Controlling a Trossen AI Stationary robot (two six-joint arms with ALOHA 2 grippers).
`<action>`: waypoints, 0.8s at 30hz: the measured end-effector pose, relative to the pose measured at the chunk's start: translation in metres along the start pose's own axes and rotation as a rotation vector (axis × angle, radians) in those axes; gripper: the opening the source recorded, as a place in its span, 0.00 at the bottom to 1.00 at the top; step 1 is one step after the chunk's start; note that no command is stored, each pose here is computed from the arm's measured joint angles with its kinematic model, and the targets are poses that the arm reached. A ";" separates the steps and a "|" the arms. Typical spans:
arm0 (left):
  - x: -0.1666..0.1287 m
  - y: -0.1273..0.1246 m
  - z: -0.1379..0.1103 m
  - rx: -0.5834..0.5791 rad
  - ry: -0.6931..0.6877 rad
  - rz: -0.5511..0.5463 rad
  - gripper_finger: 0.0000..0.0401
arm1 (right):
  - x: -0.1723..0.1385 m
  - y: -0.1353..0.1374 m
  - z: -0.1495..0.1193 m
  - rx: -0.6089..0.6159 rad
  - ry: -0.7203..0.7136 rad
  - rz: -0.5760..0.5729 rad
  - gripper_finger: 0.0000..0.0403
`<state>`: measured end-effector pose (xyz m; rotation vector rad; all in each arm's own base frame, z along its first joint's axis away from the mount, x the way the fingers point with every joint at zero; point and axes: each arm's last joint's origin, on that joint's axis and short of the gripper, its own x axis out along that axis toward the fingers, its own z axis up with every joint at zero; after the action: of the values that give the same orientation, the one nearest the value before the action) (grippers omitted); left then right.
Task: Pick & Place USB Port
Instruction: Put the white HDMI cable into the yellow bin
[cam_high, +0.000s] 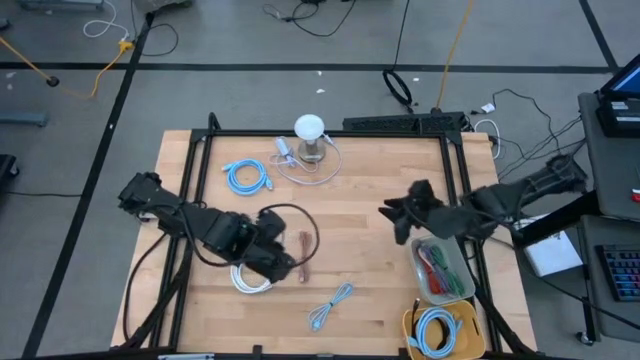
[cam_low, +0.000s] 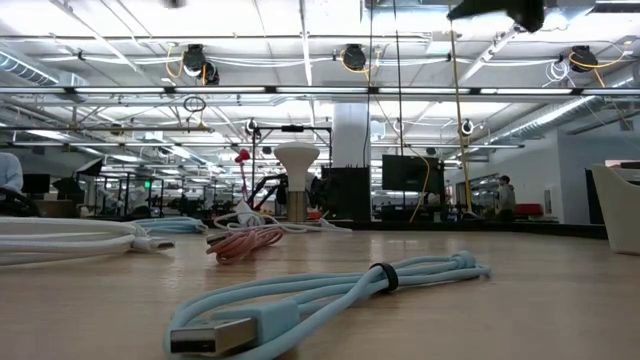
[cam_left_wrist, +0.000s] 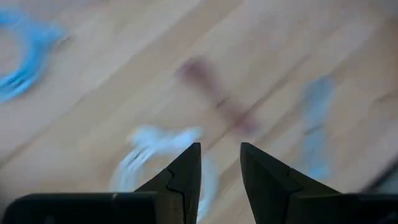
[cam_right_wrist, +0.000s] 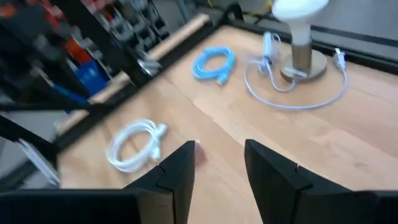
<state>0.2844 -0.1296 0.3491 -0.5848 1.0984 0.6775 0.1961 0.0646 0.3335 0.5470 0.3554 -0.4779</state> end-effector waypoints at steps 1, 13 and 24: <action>0.000 0.006 -0.005 0.001 0.038 0.058 0.29 | 0.005 -0.001 0.001 -0.020 0.015 -0.010 0.34; 0.048 0.028 -0.059 -0.098 0.416 0.283 0.50 | 0.024 -0.010 0.008 -0.073 0.058 -0.045 0.42; 0.118 0.049 -0.087 -0.254 0.436 0.356 0.69 | 0.023 -0.008 0.008 -0.076 0.056 -0.028 0.42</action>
<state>0.2313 -0.1363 0.2046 -0.7869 1.5573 1.0396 0.2124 0.0464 0.3262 0.4830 0.4333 -0.4746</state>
